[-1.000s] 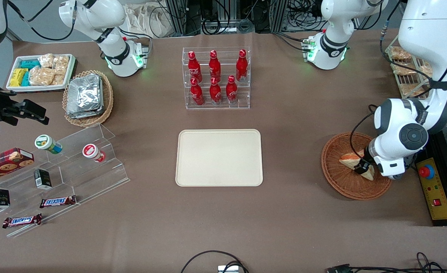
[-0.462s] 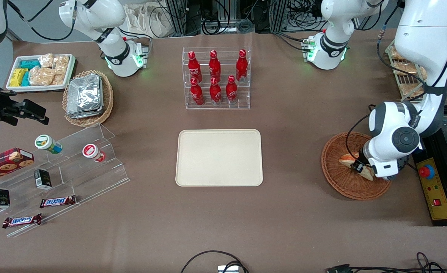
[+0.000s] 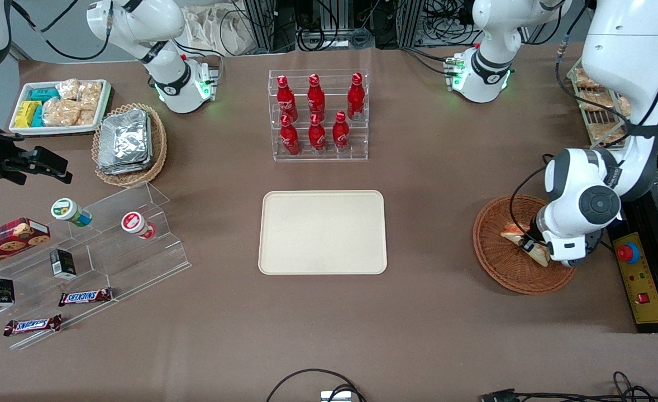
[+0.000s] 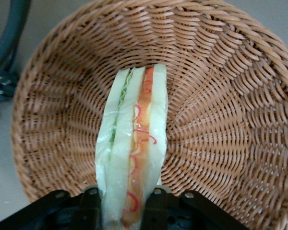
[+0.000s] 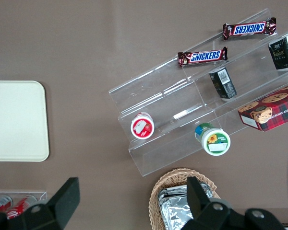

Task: Place sandwich from basket to tray
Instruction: 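Lift the sandwich out of the basket and carry it toward the tray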

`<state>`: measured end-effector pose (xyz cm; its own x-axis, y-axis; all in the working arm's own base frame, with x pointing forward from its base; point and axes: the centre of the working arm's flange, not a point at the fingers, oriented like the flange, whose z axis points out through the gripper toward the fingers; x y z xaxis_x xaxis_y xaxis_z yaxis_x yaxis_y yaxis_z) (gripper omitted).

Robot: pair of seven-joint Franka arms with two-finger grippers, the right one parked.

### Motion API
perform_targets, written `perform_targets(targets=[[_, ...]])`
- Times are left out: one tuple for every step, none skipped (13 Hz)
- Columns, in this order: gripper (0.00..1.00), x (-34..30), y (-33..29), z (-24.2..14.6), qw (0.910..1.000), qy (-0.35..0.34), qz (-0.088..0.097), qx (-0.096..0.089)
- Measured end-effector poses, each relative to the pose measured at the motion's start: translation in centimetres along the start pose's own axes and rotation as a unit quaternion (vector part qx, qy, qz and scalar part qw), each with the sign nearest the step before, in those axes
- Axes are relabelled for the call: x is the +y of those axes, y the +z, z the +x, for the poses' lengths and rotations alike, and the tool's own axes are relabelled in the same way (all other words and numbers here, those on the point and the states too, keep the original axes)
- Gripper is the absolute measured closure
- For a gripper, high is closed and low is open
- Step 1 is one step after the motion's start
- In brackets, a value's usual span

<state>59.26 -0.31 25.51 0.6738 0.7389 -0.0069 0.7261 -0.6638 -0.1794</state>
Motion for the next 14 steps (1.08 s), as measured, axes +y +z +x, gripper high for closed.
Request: perform_targets(targets=[[0.80,-0.2,-1.2,0.3,0.9998,0.014,0.011,-0.004],[0.80,-0.2,-2.9,0.7,0.9991,0.038,0.020,-0.006],[0.80,-0.2,-5.0,0.9,0.9967,0.076,0.028,-0.007],[0.80,0.1,-7.3,0.8,0.9911,0.127,0.036,-0.010],[0.80,0.4,-9.7,0.6,0.9831,0.177,0.045,-0.014],[0.80,0.7,-12.3,0.4,0.9752,0.215,0.050,-0.017],[0.81,1.0,-14.8,0.2,0.9670,0.248,0.054,-0.019],[0.83,1.2,-17.5,-0.1,0.9574,0.283,0.055,-0.018],[0.83,1.6,-20.2,-0.6,0.9470,0.317,0.053,-0.015],[0.83,2.0,-22.6,-1.4,0.9372,0.345,0.048,-0.010],[0.83,2.5,-24.8,-2.3,0.9274,0.372,0.039,-0.006],[0.83,2.9,-26.7,-3.4,0.9163,0.399,0.030,-0.001],[0.83,3.5,-28.3,-4.8,0.9048,0.425,0.021,0.004],[0.83,4.1,-29.5,-6.5,0.8955,0.445,0.010,0.005]])
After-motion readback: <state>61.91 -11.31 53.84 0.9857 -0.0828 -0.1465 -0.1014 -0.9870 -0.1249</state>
